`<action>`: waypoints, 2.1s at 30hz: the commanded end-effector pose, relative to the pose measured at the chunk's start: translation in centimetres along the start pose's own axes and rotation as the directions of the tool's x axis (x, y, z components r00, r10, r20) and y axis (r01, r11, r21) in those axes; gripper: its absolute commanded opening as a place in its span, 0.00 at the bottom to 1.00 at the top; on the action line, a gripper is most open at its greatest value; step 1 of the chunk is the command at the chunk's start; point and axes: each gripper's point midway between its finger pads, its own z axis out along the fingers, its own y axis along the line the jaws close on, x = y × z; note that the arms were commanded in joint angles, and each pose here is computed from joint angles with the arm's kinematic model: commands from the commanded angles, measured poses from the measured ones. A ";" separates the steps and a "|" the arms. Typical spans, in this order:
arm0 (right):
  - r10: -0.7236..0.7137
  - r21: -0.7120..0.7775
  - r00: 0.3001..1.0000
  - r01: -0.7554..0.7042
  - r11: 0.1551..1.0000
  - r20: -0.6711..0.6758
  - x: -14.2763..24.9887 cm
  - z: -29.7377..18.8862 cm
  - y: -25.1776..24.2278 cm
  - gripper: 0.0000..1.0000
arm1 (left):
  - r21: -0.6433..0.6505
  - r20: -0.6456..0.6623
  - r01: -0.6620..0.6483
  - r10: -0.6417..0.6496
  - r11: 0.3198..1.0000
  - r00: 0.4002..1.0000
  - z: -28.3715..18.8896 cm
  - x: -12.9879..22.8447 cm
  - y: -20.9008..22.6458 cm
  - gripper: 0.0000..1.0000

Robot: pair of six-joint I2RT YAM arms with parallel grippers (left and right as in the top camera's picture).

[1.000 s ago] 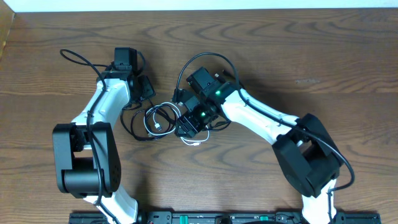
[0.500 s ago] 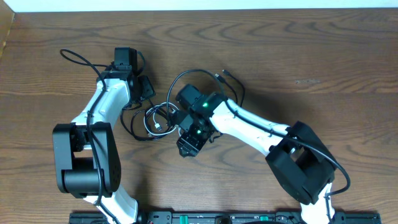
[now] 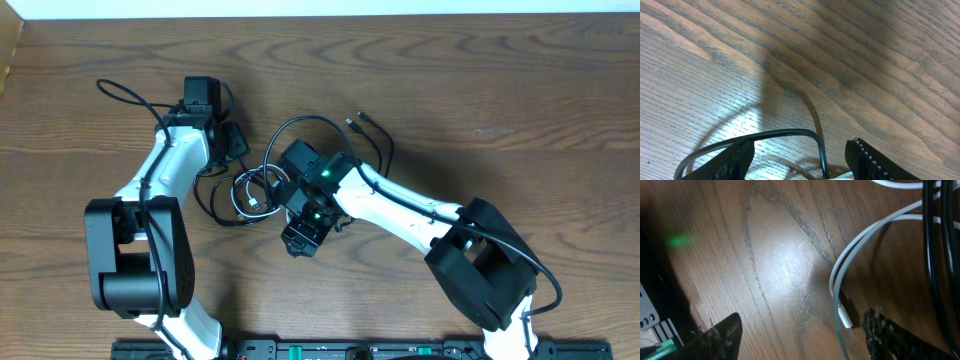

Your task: Untangle cables

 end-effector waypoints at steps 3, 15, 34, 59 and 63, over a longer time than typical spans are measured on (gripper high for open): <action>-0.035 -0.014 0.999 0.035 0.999 -0.017 0.3 0.8 0.0 0.75 | -0.007 -0.009 0.009 -0.009 1.000 1.000 0.3 0.2 0.2 0.63; 0.033 -0.112 0.999 -0.032 0.993 0.011 0.1 0.6 -1.0 0.01 | -0.007 -0.008 0.009 -0.010 1.000 1.000 0.3 0.2 0.2 0.63; -0.189 0.077 0.881 0.172 0.982 0.434 -8.3 -16.6 2.8 0.01 | 0.037 -0.021 0.010 -0.009 0.999 1.000 0.3 0.4 -0.6 0.79; -0.475 0.568 0.535 -0.011 0.823 0.699 -6.5 -38.6 6.2 0.01 | 0.038 -0.018 0.010 -0.009 0.999 1.000 0.3 0.3 -0.7 0.80; -0.493 0.602 0.496 -0.076 0.795 0.714 -5.0 -41.4 6.6 0.01 | 0.038 -0.018 0.010 -0.009 0.999 1.000 0.3 0.3 -0.7 0.80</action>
